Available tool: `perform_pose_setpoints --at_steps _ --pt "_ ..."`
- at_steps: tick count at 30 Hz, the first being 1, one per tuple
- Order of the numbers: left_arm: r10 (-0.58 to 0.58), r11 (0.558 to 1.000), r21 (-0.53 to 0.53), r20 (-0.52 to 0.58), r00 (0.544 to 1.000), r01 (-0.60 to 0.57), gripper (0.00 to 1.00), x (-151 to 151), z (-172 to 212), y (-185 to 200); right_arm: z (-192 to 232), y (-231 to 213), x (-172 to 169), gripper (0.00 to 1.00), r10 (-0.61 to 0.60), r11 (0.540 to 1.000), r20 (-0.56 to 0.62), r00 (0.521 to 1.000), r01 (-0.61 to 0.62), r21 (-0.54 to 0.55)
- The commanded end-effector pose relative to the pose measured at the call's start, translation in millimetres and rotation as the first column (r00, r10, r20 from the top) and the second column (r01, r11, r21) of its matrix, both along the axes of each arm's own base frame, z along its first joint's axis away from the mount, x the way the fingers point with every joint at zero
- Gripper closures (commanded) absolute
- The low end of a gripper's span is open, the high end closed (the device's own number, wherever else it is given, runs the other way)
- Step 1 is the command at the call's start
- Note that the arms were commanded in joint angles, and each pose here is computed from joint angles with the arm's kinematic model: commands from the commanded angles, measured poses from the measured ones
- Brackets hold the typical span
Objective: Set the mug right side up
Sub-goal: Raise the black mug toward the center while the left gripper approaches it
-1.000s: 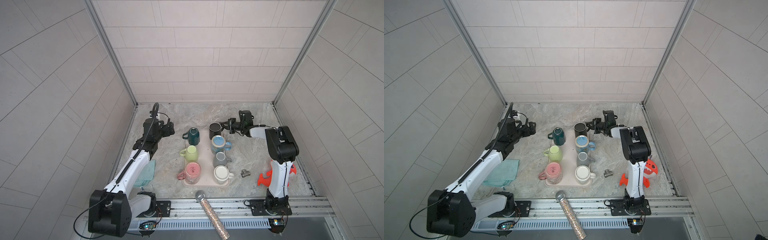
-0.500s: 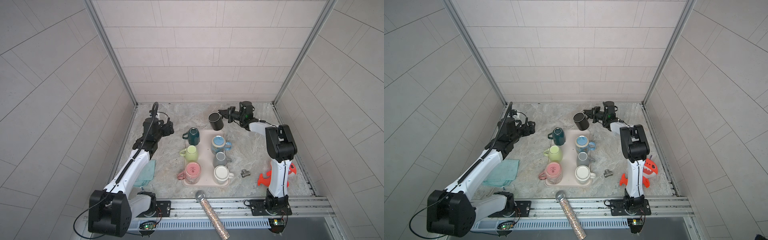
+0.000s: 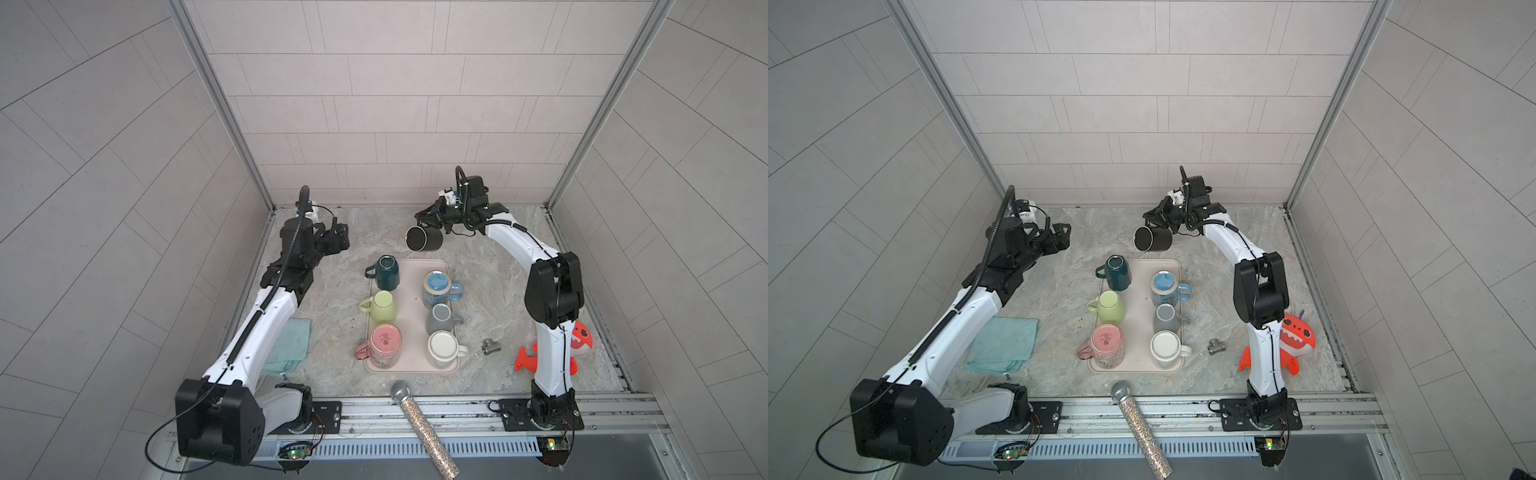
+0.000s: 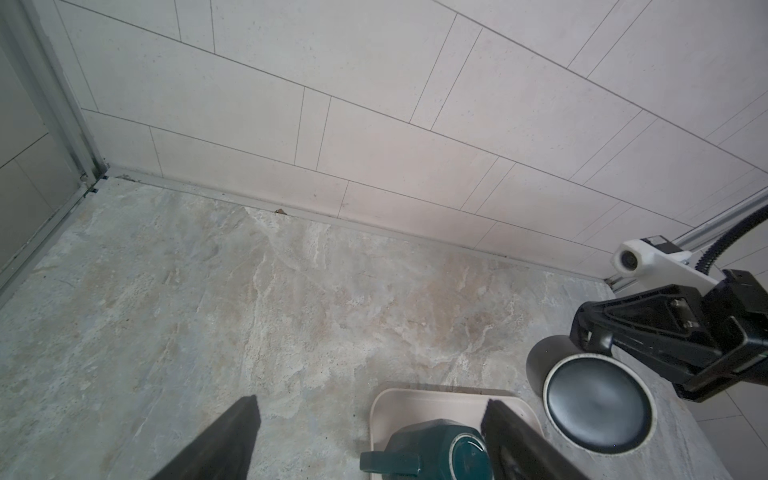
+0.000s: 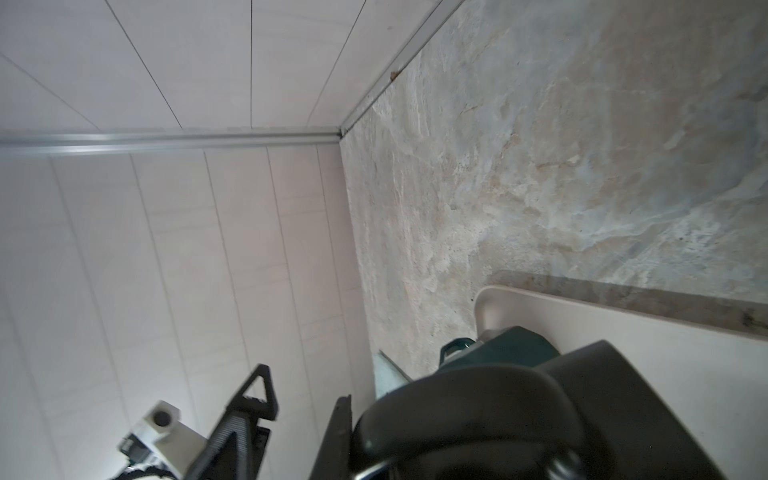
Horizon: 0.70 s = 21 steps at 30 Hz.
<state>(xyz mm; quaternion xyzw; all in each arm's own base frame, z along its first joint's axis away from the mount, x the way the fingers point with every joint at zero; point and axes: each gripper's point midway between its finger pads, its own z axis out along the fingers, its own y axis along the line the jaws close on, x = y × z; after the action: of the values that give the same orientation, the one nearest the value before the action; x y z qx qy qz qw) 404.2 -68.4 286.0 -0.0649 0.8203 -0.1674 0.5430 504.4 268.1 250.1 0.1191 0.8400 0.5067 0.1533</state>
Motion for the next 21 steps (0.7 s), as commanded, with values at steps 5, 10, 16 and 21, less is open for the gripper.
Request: perform_pose_setpoints --at_steps 5,10,16,21 --pt "-0.139 0.986 -0.085 0.048 0.989 0.143 0.10 19.3 43.0 -30.8 69.6 5.4 -70.0 1.00 0.351 0.896 0.394 0.849 -0.183 -0.404" --pt "-0.255 0.951 -0.170 0.049 0.966 0.260 0.10 23.0 58.0 -54.9 70.0 20.1 -101.3 1.00 0.511 0.804 0.519 0.685 -0.166 -0.571" --pt "-0.409 0.872 -0.270 0.058 0.911 0.409 0.10 11.8 64.4 -84.5 75.4 32.3 -137.2 1.00 0.623 0.761 0.610 0.490 -0.195 -0.619" --pt "-0.521 0.810 -0.293 0.037 0.853 0.508 0.10 -11.3 62.0 -105.5 76.3 32.6 -151.1 1.00 0.689 0.704 0.614 0.385 -0.153 -0.694"
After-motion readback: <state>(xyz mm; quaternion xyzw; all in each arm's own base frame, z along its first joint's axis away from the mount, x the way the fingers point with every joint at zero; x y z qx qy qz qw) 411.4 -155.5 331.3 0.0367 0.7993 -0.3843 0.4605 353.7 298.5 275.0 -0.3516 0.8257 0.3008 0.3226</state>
